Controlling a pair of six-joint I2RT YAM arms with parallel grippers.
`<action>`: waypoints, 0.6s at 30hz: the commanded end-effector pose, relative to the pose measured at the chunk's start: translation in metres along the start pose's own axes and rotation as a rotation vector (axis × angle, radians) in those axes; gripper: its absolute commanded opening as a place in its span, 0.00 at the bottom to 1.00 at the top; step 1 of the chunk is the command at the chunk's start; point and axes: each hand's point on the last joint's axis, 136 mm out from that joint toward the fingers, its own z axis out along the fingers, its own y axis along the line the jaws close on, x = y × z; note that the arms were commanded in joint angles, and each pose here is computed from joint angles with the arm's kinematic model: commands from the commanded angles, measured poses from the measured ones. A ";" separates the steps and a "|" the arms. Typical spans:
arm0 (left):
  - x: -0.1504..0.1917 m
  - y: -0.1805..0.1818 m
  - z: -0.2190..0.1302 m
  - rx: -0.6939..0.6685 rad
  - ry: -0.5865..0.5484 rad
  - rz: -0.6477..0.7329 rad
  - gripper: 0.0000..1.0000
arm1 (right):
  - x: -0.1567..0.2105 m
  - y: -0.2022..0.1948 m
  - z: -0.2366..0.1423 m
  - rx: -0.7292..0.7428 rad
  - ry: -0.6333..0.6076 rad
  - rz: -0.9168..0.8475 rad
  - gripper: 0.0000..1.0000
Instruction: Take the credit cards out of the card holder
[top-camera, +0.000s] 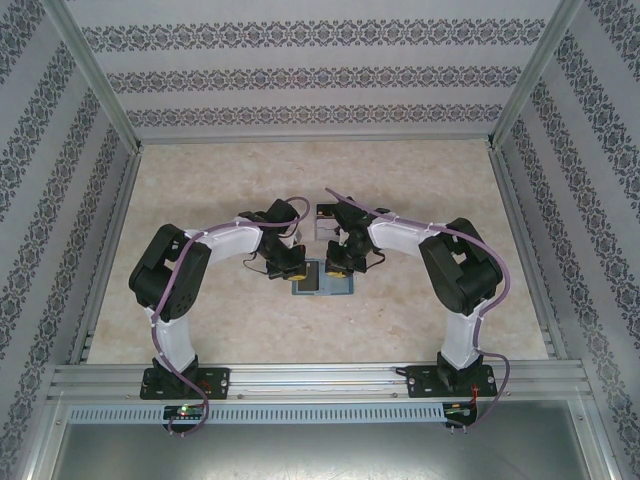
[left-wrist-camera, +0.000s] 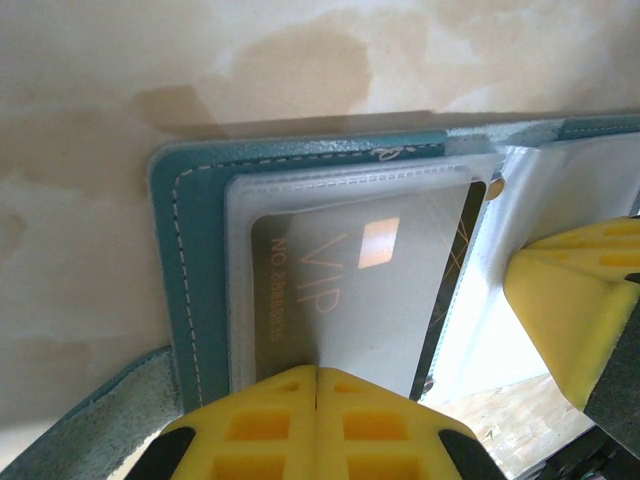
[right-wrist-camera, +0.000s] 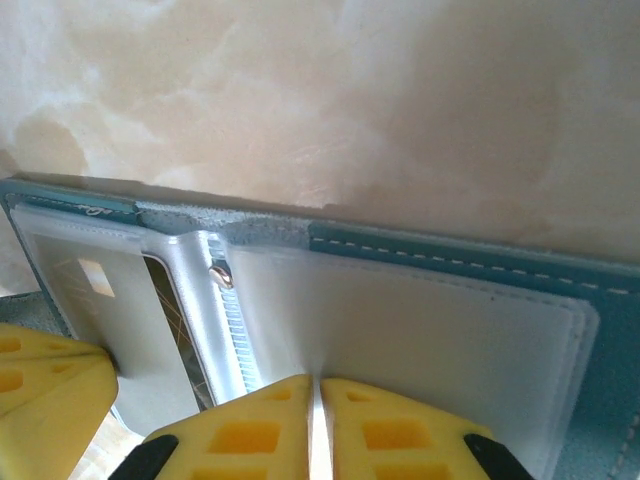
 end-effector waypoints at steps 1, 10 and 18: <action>0.008 0.012 0.006 -0.048 0.038 -0.003 0.02 | 0.010 -0.048 0.023 0.176 0.039 0.031 0.13; 0.004 -0.001 -0.002 -0.008 0.012 0.011 0.02 | 0.004 -0.026 0.001 0.181 -0.012 -0.034 0.14; -0.004 -0.017 -0.016 0.032 -0.029 0.027 0.01 | 0.003 0.023 -0.028 0.046 -0.063 -0.077 0.18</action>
